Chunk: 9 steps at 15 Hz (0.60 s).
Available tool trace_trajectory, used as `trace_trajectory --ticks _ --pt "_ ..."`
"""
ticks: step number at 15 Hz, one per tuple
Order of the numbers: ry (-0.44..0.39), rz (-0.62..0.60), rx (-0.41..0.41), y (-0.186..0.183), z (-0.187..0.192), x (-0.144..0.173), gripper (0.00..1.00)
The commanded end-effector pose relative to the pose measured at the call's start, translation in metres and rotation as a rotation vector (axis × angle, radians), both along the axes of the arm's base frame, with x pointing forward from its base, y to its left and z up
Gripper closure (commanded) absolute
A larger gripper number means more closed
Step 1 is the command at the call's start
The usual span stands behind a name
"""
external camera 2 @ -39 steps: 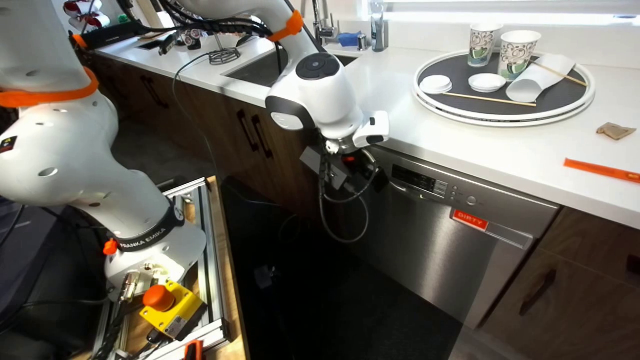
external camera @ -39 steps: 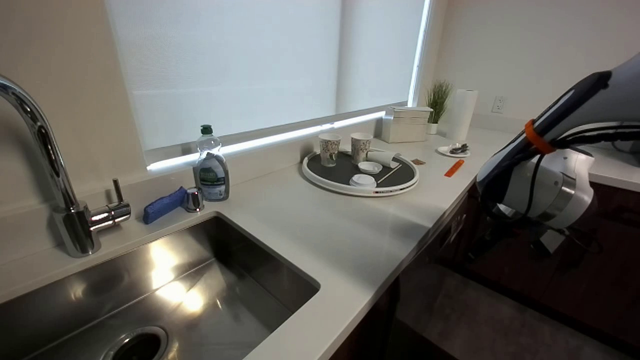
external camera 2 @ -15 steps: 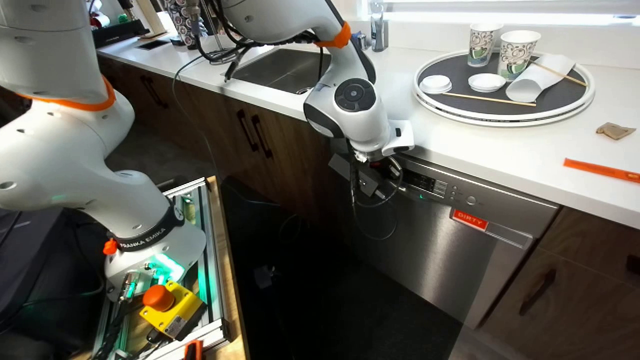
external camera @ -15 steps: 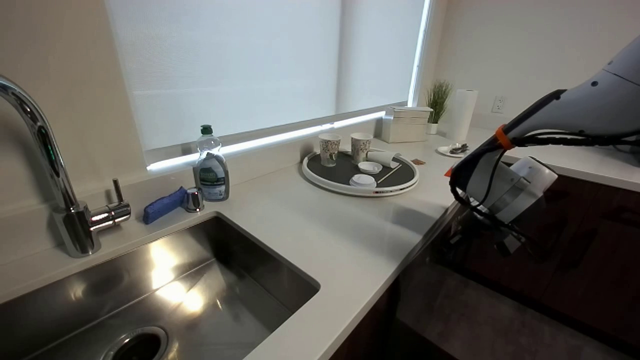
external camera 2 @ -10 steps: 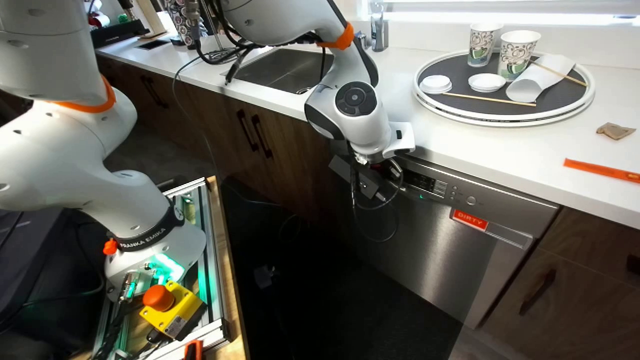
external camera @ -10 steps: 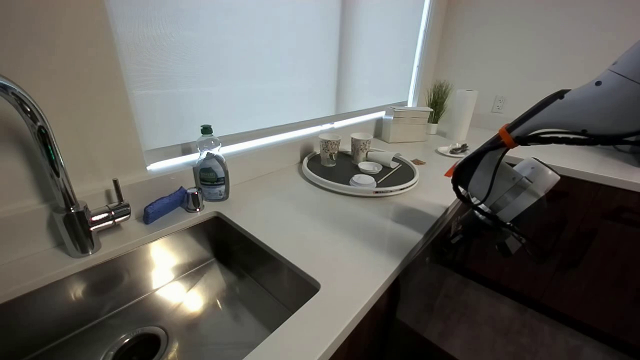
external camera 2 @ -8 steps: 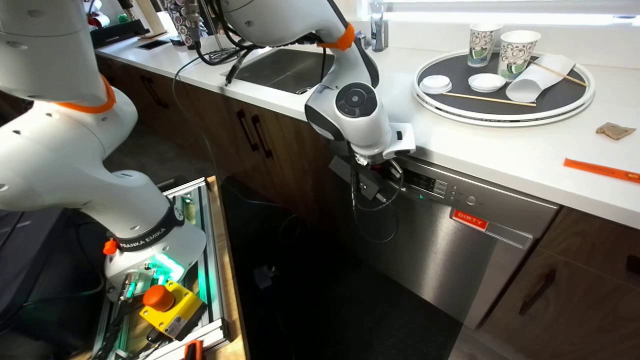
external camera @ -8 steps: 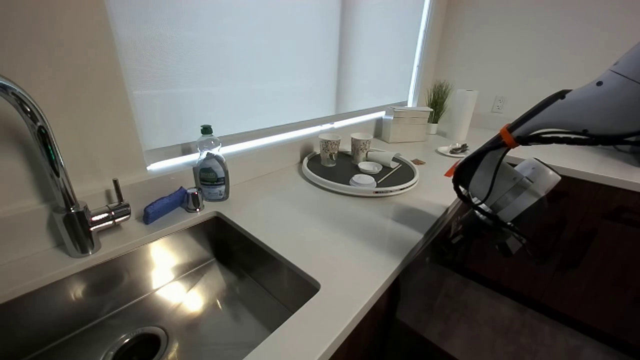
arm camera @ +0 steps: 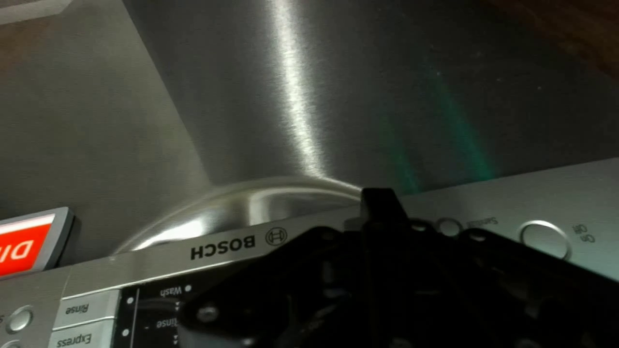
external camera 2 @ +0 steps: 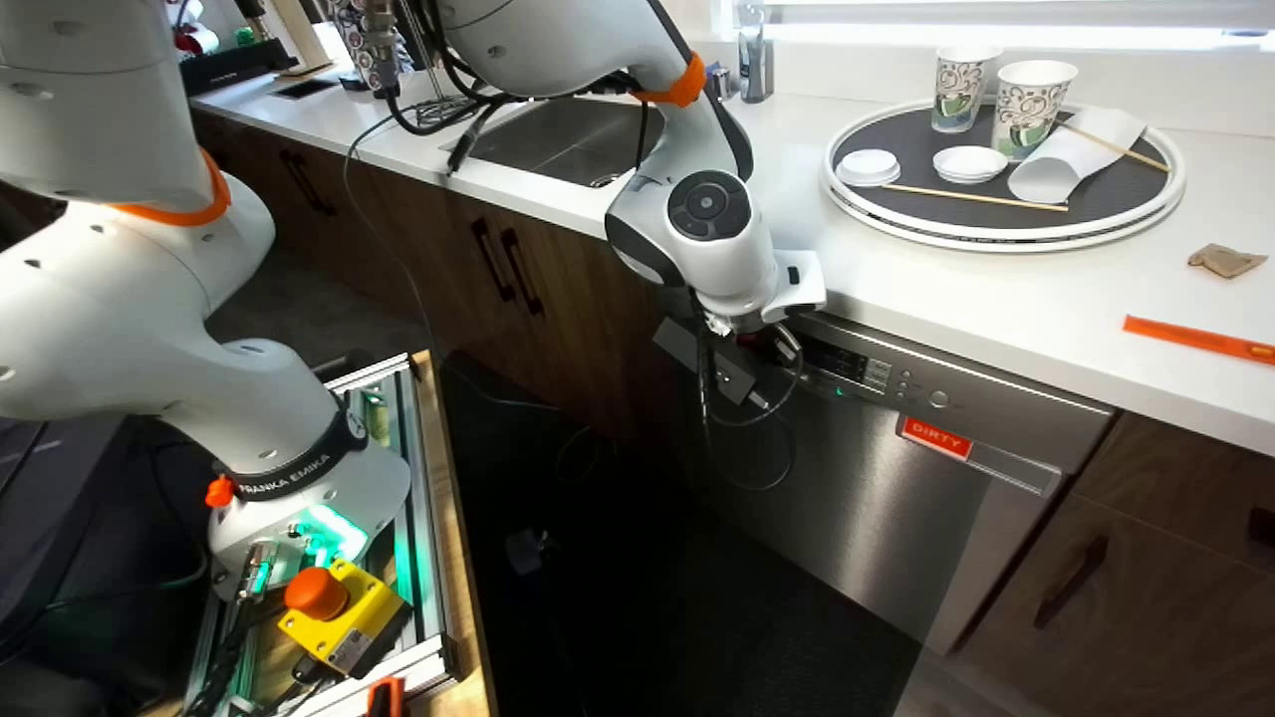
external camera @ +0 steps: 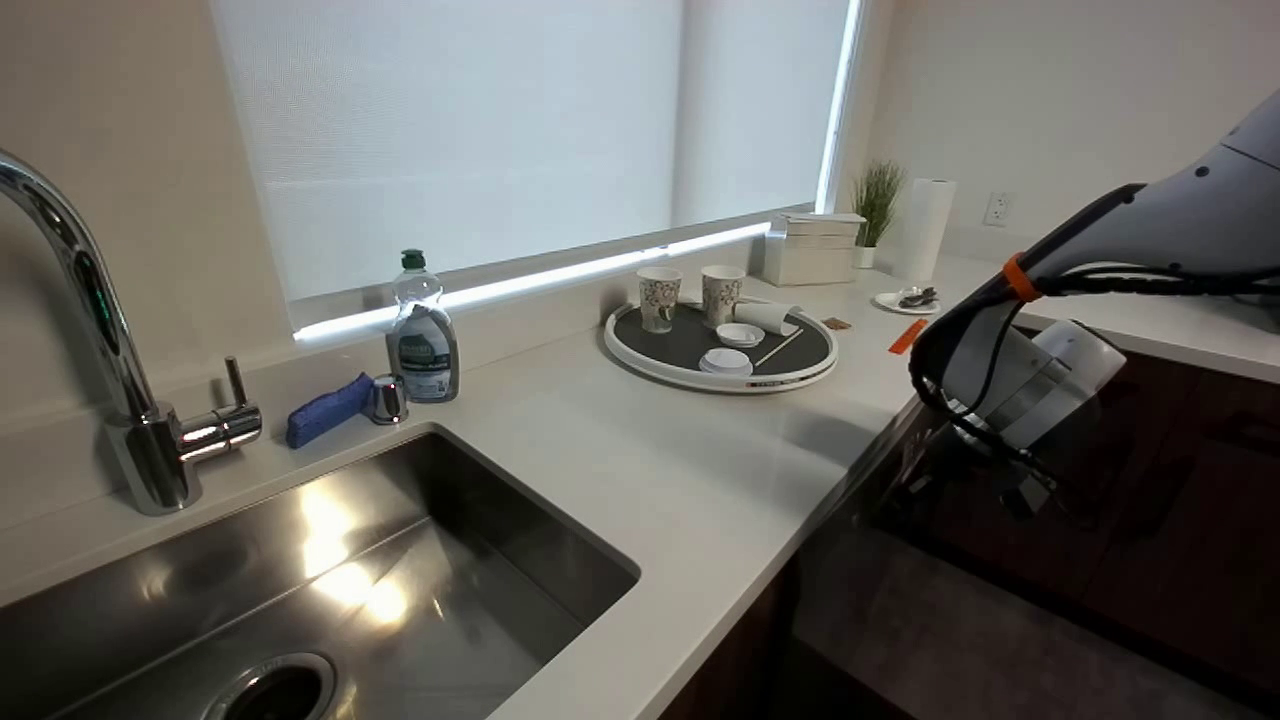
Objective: Press a button on the dishwasher
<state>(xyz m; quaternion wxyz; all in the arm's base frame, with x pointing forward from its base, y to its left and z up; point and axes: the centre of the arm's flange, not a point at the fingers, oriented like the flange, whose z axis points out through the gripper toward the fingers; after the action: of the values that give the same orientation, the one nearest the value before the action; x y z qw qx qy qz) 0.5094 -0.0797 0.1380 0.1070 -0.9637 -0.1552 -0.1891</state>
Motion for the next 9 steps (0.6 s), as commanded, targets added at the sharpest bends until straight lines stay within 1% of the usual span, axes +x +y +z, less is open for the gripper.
trace_trajectory --ticks 1,5,9 --pt "-0.016 0.051 -0.012 -0.002 0.002 -0.009 1.0" --pt "-0.032 0.056 -0.031 -0.003 0.012 -0.011 1.0" --pt "-0.041 0.056 -0.029 -0.002 0.015 -0.008 1.0"
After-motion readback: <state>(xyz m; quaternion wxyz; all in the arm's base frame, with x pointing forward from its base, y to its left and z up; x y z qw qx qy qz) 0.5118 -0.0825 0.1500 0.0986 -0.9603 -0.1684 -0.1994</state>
